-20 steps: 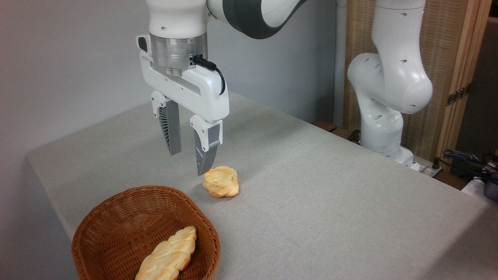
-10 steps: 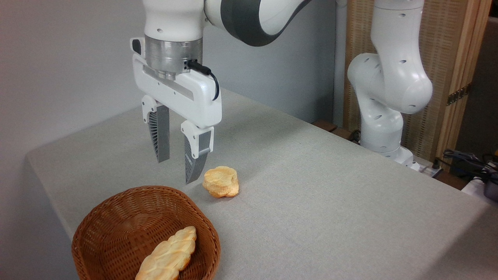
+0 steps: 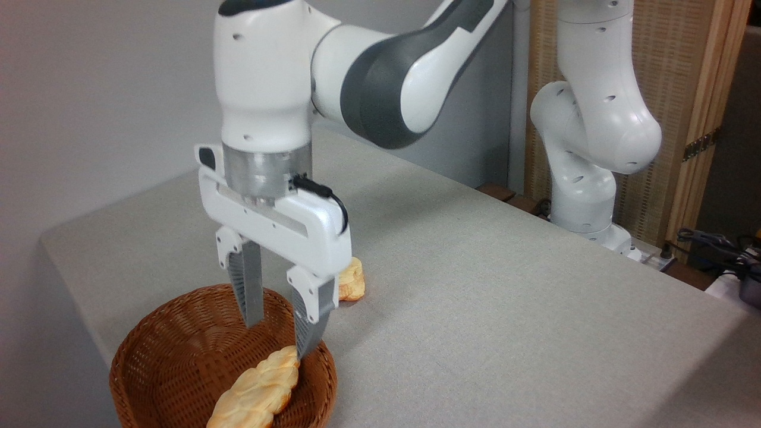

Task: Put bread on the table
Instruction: 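Lower the gripper into the basket and close it on the long bread loaf, then lift the bread loaf out of the basket and carry it beside the round bun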

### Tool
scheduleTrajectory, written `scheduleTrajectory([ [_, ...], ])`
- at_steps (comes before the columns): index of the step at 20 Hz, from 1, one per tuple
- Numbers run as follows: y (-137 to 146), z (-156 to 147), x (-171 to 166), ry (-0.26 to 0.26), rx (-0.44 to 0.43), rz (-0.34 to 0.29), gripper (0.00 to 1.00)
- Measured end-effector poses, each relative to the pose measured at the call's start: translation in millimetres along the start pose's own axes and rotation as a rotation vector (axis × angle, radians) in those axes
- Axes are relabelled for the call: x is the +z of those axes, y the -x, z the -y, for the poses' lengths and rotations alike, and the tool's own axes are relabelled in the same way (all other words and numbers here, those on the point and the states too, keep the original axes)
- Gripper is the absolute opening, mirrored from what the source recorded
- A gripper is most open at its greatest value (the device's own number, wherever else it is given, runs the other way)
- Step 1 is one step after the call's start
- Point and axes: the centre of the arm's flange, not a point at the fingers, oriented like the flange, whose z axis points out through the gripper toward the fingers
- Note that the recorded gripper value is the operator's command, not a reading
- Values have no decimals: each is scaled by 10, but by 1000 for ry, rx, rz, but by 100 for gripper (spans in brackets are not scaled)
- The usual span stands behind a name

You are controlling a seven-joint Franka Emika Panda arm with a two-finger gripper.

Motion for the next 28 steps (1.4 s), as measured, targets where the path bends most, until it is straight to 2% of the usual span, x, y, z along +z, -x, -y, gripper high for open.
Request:
scheduleTrajectory([
  [3, 20, 143, 137, -4, -73, -24, 100],
  [7, -56, 188, 397, -15, -152, -50, 100],
  [10, -89, 207, 551, -11, -179, -67, 100],
  [15, -119, 179, 744, -8, -175, -49, 98],
  [17, -142, 148, 778, -6, -169, -47, 65],
  [18, -154, 135, 789, -7, -166, -47, 51],
  [19, -163, 125, 793, -7, -164, -48, 46],
  [26, -197, 110, 766, -10, -159, -55, 42],
  [28, -202, 104, 765, -9, -158, -55, 29],
])
